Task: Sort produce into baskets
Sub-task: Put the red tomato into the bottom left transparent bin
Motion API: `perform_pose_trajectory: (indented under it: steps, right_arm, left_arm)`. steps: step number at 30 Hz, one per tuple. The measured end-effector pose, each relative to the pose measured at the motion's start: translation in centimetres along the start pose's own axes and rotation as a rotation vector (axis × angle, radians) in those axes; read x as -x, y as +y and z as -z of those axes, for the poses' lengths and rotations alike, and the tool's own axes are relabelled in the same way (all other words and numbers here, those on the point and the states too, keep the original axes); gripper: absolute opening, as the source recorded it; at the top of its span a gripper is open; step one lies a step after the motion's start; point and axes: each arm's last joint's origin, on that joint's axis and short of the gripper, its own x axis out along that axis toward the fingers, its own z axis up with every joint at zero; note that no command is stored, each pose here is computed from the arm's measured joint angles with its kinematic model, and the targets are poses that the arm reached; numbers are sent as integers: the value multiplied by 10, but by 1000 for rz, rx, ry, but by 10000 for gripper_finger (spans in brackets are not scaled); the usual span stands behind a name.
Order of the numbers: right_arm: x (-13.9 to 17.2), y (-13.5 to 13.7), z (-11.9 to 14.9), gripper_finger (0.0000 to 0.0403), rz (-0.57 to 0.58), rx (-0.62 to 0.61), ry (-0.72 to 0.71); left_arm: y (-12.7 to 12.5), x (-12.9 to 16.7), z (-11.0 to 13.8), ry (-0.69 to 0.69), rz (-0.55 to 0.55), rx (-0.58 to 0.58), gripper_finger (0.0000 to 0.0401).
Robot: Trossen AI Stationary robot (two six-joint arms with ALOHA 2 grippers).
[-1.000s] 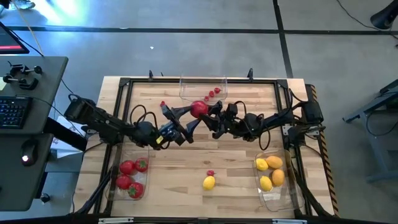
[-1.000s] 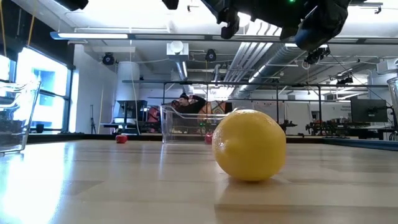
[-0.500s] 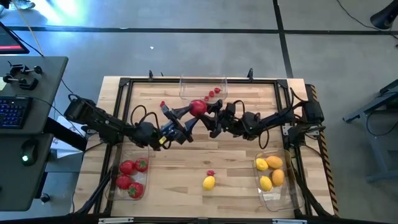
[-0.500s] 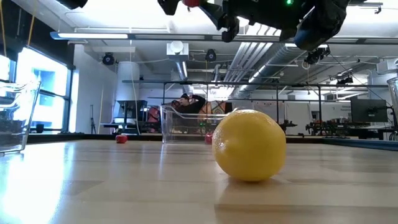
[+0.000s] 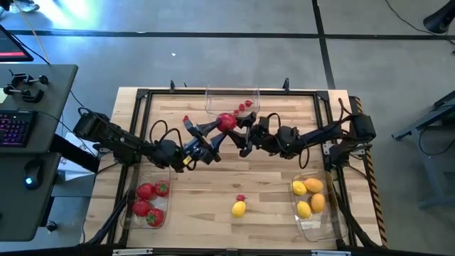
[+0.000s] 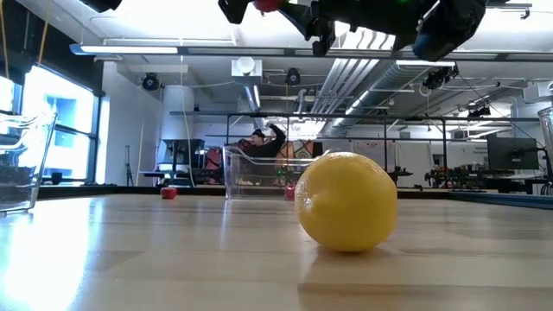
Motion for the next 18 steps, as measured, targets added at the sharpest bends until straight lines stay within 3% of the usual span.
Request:
perform_pose_trajectory:
  steps: [18]
  right_arm:
    - [10, 5, -34, 284, 57, 185, 286]
  left_arm:
    - [-2, 0, 2, 30, 11, -12, 205]
